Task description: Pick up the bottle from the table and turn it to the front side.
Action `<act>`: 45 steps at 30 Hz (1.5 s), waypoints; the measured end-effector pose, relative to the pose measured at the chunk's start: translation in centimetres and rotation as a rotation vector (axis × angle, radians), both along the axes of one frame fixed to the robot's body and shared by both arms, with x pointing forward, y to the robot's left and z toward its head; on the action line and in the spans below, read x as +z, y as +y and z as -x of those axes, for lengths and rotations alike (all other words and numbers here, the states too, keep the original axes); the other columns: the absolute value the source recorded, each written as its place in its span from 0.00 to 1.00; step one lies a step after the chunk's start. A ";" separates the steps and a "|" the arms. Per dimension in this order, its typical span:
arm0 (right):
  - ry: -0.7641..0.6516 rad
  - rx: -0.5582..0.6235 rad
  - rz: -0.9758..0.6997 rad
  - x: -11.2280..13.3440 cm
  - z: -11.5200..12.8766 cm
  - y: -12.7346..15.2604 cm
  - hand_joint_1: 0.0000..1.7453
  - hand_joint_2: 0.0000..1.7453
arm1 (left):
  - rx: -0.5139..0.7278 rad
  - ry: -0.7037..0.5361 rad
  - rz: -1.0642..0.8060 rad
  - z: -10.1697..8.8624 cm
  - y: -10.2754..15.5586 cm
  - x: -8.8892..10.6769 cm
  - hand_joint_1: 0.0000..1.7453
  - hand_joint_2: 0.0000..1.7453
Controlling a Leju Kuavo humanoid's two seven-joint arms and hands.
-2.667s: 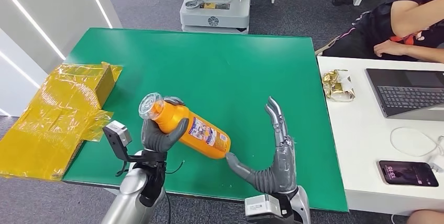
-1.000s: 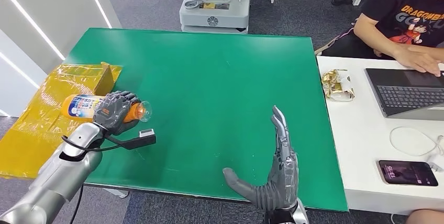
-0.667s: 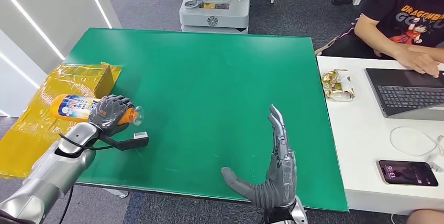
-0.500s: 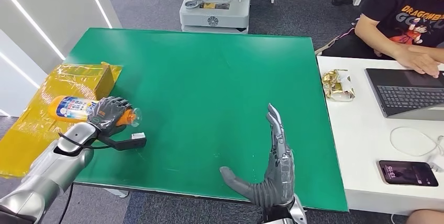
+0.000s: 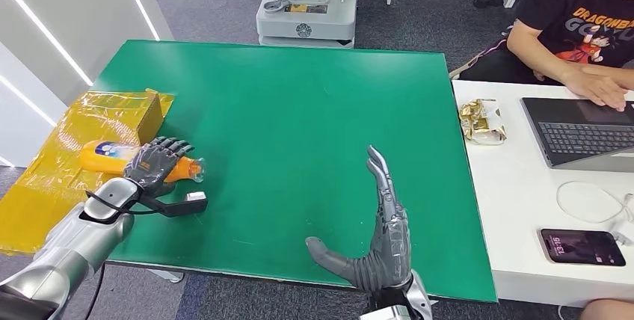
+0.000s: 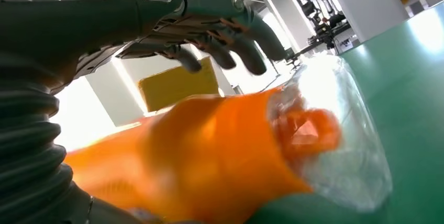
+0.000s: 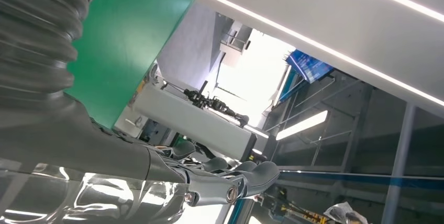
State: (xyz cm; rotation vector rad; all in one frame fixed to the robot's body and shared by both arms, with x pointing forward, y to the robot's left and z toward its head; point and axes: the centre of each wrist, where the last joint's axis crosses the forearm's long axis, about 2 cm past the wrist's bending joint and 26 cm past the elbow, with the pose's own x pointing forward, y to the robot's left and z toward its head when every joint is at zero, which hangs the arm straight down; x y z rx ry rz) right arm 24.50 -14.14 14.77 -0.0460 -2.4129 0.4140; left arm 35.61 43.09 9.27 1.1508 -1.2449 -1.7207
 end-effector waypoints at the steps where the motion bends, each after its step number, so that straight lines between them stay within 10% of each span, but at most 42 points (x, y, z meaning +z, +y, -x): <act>1: 0.000 0.001 0.001 0.0 -0.1 0.0 0.00 1.00 | 0.001 0.002 -0.001 0.0 0.0 -0.1 0.00 1.00; 20: 0.002 0.020 -0.002 -0.2 -1.3 0.0 0.00 1.00 | 0.035 -0.012 -0.008 2.1 1.6 -1.4 0.00 1.00; 39: 0.004 0.021 0.012 -0.5 -1.3 0.0 0.00 1.00 | 0.039 -0.284 0.070 7.5 2.2 -0.8 0.00 1.00; 45: 0.005 0.014 0.025 -0.4 -0.7 0.0 0.00 1.00 | -0.022 -0.454 0.342 7.7 0.4 0.4 0.00 1.00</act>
